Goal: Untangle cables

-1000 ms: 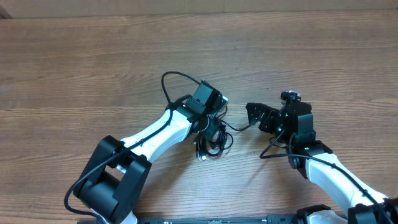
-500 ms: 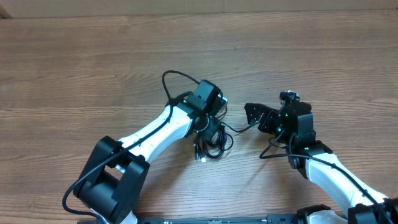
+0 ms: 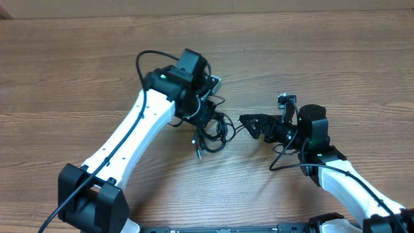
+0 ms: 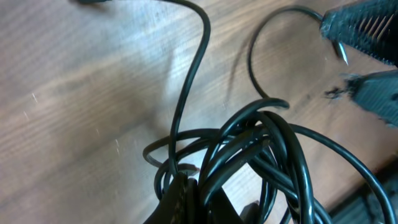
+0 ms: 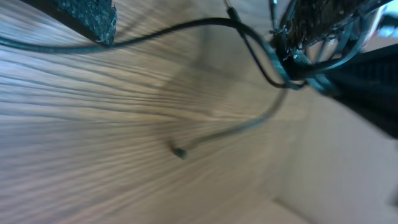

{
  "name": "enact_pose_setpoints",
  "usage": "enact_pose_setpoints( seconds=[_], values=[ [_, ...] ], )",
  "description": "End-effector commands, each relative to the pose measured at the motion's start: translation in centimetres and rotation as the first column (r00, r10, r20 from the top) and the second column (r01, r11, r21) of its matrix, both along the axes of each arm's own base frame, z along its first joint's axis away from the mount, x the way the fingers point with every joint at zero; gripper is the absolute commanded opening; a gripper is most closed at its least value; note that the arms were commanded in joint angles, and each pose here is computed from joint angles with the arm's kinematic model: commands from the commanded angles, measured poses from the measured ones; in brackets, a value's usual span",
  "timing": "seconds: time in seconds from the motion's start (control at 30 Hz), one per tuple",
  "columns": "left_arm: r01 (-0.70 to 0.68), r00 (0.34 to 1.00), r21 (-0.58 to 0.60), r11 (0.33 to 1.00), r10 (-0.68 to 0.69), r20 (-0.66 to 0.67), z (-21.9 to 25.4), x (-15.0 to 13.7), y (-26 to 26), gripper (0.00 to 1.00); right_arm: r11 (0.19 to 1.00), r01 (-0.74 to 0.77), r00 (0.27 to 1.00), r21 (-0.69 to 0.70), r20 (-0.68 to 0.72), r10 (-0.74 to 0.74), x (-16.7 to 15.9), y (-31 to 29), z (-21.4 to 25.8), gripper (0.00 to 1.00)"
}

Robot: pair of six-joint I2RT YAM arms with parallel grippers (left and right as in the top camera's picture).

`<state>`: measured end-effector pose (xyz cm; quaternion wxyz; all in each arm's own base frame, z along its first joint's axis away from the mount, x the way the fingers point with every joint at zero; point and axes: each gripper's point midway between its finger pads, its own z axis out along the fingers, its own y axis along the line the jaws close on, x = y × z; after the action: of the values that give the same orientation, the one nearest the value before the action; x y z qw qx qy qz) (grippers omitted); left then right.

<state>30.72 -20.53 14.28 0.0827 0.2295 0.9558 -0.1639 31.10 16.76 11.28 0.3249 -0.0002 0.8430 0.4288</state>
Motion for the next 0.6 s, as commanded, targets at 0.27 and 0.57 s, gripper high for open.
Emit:
enact_pose_setpoints(
  seconds=[0.27, 0.57],
  values=[
    [-0.089, 0.991, -0.409, 0.908, 0.038, -0.132, 6.6, -0.1, 0.0, 0.04, 0.987, -0.146, 0.949, 0.072, 0.292, 0.119, -2.0, 1.4, 9.2, 0.95],
    [-0.177, 0.976, -0.727, 0.663, 0.022, -0.217, 12.4, 1.1, 1.7, 0.04, 0.976, -0.083, 0.922, 0.202, 0.387, -0.002, -0.9, 0.9, 14.2, 0.99]
  ],
)
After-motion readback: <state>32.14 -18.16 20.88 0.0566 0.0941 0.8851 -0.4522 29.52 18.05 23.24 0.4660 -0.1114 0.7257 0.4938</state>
